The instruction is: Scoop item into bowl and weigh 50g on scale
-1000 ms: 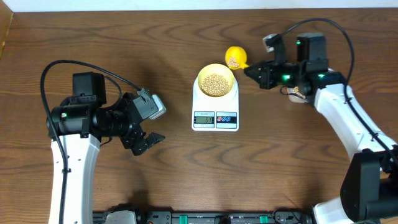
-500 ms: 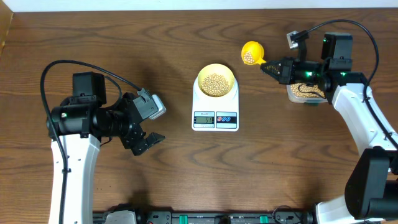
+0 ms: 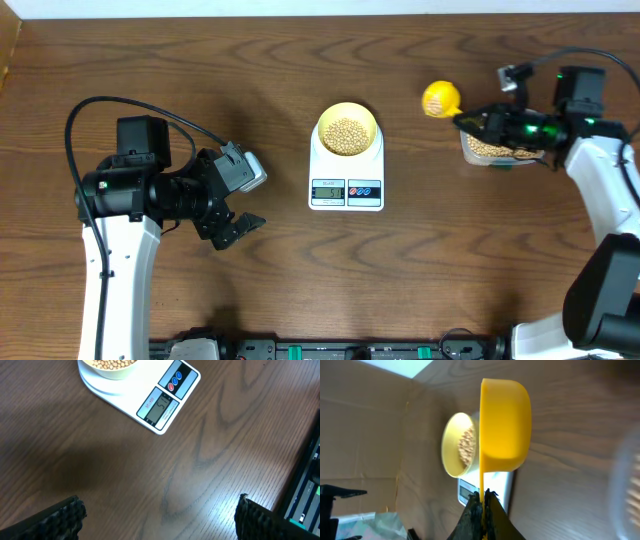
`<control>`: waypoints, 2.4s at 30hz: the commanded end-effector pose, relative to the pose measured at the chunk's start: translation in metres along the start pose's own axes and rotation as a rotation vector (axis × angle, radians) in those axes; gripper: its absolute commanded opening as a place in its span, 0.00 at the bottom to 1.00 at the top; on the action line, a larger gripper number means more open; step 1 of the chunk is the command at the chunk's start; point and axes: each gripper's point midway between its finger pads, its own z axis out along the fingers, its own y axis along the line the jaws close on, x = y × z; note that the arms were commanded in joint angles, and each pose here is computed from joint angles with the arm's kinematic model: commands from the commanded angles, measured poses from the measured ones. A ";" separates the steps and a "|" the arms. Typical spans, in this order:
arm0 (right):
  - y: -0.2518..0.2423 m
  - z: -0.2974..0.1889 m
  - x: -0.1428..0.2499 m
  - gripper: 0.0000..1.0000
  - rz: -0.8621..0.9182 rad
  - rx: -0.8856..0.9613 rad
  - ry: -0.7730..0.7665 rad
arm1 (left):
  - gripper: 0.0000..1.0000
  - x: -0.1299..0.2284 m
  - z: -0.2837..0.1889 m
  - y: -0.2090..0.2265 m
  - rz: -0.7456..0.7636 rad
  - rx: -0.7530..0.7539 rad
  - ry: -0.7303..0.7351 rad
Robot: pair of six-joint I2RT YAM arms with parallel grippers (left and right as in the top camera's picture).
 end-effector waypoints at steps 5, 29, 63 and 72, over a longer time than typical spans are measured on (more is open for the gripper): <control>-0.036 -0.056 -0.009 0.01 -0.063 0.163 -0.100 | 0.98 0.002 0.001 -0.002 0.014 0.004 0.008; -0.091 -0.116 0.014 0.01 -0.373 1.159 0.145 | 0.98 0.002 0.001 -0.002 0.014 0.004 0.008; 0.110 0.087 0.026 0.01 -0.855 0.161 0.021 | 0.98 0.002 0.001 -0.002 0.014 0.004 0.008; 0.089 0.129 0.053 0.01 -0.887 0.162 0.139 | 0.98 0.002 0.001 -0.002 0.014 0.004 0.008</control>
